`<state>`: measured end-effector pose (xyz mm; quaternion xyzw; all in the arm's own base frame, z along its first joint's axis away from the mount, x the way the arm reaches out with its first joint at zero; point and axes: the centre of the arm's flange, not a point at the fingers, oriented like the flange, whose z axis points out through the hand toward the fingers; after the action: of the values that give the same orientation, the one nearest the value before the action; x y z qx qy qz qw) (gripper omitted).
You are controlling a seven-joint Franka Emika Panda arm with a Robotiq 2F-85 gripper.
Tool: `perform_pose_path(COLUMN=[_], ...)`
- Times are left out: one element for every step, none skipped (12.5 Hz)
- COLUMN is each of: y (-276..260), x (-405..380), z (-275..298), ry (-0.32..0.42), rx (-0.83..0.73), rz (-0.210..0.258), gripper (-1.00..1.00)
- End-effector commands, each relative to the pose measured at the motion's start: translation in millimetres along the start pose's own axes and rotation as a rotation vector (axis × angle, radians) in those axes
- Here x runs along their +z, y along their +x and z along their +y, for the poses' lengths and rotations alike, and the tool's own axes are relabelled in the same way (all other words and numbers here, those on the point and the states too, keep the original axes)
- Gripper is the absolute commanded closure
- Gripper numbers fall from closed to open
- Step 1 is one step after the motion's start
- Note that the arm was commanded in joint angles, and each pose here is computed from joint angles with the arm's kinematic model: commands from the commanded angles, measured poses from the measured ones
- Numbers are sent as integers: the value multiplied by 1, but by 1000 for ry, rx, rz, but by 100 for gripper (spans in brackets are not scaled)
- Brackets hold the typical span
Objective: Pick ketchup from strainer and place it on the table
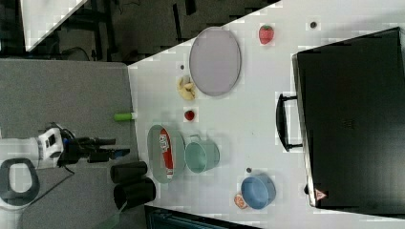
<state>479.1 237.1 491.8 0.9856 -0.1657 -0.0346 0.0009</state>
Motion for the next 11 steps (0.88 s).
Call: perform_pose_path(y=[-39,-52,-63,-73,-81,-87,-90,-90,-89,-88,-87], x=[9,25,42,62,82,103,123,141,158,175,190], z=[-46,-63,-77,-87,-95,-100,-104,-106,-107,-107,-108], ry=[39,52,65,76,90,109,131,151,163,165,165], rx=[-27,-69,-105,-135,-158,-174,-190,-210,-227,-224,-206], rz=[46,44,39,32,24,18,21,35,52,60,58], gripper=[-100,-100,-100,-100,-100,-100,-100,-100,-100,-100,-100])
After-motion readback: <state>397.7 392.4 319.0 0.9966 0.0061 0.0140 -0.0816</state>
